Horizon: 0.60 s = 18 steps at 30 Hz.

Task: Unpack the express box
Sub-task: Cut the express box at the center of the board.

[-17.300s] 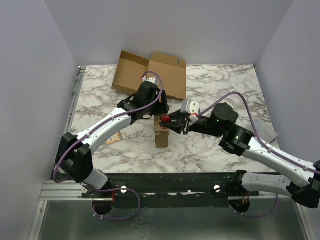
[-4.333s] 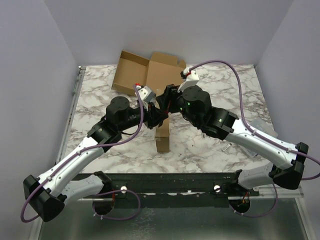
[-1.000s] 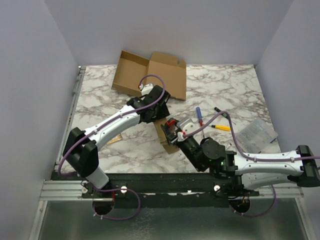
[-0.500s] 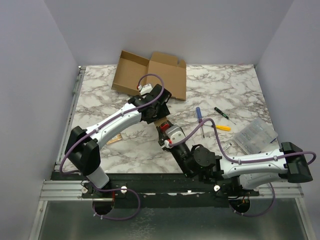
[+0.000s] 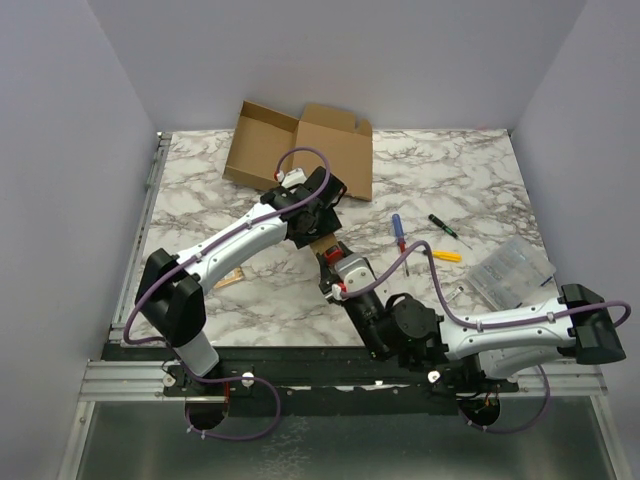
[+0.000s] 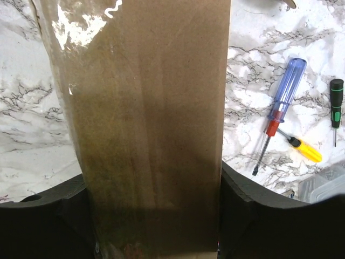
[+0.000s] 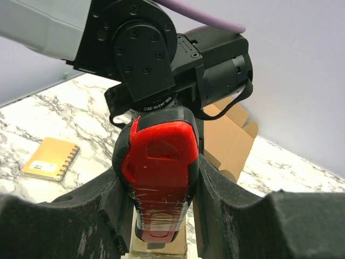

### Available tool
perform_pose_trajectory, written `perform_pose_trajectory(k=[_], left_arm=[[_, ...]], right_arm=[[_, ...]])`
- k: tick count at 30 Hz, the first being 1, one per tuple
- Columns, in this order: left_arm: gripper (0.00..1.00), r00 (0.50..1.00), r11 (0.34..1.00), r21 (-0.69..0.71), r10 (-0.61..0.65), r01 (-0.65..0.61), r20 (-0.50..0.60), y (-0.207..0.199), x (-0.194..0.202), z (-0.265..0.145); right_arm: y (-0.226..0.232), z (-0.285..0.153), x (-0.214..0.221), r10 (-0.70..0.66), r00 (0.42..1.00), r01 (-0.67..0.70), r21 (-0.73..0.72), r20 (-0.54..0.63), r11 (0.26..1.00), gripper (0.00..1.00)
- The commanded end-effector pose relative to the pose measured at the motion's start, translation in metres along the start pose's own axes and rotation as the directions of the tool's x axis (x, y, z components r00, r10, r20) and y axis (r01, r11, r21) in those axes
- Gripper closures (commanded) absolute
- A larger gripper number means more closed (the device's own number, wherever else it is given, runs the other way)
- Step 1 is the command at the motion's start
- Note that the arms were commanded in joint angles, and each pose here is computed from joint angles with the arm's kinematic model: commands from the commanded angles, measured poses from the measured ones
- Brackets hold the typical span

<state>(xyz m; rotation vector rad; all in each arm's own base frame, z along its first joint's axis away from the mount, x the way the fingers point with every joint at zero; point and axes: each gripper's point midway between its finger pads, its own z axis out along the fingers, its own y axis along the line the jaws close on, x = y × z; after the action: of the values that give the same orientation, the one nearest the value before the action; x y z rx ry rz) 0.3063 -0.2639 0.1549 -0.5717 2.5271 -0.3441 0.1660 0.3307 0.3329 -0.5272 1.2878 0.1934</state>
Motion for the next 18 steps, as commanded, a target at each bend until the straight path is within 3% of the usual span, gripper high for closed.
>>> perform_pose_trajectory(k=[1, 18], left_arm=[[1.0, 0.999, 0.997, -0.081, -0.009, 0.005, -0.052, 0.014, 0.012, 0.007], [1.0, 0.995, 0.994, -0.109, -0.018, 0.008, -0.093, 0.018, 0.021, 0.012]], right_arm=[[-0.003, -0.007, 0.002, 0.019, 1.0, -0.019, 0.032, 0.004, 0.999, 1.0], [-0.015, -0.011, 0.0, 0.029, 0.999, -0.031, 0.061, 0.039, 0.998, 1.0]])
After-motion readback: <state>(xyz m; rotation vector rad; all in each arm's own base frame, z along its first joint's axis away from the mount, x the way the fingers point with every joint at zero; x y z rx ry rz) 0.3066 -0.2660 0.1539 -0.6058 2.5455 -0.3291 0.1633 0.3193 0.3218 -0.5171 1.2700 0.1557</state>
